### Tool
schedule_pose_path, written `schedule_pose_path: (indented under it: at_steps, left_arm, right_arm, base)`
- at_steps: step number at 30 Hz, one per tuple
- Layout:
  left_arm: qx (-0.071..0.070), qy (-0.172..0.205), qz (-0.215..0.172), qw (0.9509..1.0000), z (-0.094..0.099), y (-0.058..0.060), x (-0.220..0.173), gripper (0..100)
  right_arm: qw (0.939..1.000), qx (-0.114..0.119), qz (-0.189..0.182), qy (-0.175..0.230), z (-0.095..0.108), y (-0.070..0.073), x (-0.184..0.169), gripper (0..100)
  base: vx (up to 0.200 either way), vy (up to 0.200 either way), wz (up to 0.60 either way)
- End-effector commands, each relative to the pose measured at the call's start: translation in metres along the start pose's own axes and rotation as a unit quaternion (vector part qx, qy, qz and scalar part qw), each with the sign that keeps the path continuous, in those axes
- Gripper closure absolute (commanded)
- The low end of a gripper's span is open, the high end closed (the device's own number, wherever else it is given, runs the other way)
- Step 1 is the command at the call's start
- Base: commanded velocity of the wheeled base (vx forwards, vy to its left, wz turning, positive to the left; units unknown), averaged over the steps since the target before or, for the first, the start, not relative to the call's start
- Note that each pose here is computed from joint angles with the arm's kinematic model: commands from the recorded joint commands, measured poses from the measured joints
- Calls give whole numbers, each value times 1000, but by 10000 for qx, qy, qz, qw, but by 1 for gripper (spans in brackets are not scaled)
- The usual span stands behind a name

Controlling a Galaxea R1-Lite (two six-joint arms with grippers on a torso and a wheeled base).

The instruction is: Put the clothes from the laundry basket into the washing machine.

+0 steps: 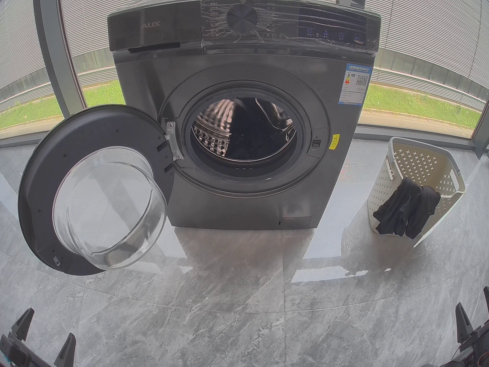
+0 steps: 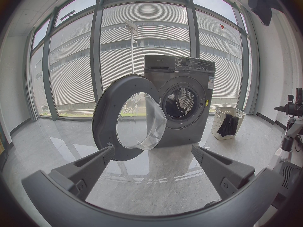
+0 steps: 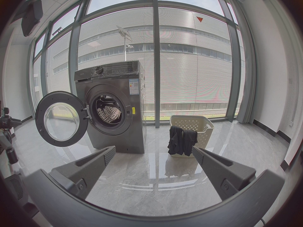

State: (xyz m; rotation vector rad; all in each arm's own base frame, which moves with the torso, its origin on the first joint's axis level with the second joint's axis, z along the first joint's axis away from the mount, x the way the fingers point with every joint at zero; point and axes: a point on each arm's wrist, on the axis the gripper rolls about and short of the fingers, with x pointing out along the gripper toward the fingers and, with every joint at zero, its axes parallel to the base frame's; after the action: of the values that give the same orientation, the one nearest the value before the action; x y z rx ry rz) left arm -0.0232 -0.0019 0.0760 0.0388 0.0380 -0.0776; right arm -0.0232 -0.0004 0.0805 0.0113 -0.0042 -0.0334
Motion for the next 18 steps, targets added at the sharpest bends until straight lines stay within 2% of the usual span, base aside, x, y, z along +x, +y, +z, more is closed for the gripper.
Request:
schedule_pose_path:
  at_steps: [1, 5, 9, 17, 18]
  left_arm:
    - [29, -14, 1, 10000, -4, 0, 0, 0]
    - [21, -14, 1, 10000, -4, 0, 0, 0]
    - [-71, -5, 47, 10000, -4, 0, 0, 0]
    - [-18, -5, 39, 10000, -4, 0, 0, 0]
    - [-18, -4, 47, 10000, -4, 0, 0, 0]
  right_arm:
    - [10000, -4, 6, 36, -4, 0, 1, 0]
    - [10000, -4, 6, 36, -4, 0, 1, 0]
    - [10000, -4, 6, 36, -4, 0, 1, 0]
    - [10000, -4, 6, 36, -4, 0, 1, 0]
    - [10000, -4, 6, 36, -4, 0, 1, 0]
  base:
    - [0, -200, 0]
    - [0, -200, 0]
    - [0, -200, 0]
    - [0, -200, 0]
    - [0, 0, 0]
